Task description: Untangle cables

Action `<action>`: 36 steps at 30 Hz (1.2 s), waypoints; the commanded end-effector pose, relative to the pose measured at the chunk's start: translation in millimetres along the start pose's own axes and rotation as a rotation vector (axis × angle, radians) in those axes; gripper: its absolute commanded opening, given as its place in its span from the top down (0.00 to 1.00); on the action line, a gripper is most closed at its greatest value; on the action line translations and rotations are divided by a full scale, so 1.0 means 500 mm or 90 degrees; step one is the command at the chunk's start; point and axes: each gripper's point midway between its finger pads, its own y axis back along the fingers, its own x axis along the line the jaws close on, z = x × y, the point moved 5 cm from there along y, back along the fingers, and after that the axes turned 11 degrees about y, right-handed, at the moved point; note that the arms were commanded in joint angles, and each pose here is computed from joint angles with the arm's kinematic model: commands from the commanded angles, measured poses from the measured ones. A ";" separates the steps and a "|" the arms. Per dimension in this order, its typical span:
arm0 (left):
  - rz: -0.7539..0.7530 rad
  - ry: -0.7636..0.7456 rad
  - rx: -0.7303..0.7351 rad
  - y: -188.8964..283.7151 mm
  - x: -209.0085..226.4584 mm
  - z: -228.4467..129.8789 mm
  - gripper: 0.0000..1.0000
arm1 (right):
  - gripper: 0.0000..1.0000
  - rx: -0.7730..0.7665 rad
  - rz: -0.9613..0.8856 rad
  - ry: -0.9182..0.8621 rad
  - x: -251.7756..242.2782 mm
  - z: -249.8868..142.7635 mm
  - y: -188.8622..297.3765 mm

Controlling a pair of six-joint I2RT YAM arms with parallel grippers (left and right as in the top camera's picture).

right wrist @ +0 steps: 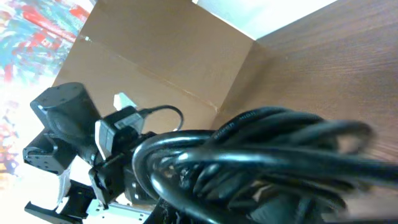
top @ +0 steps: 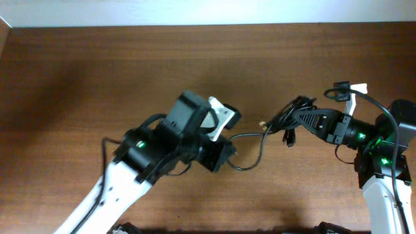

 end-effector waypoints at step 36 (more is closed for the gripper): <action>-0.214 -0.315 -0.049 -0.048 -0.081 0.061 0.01 | 0.96 0.137 0.131 0.052 0.072 -0.069 -0.113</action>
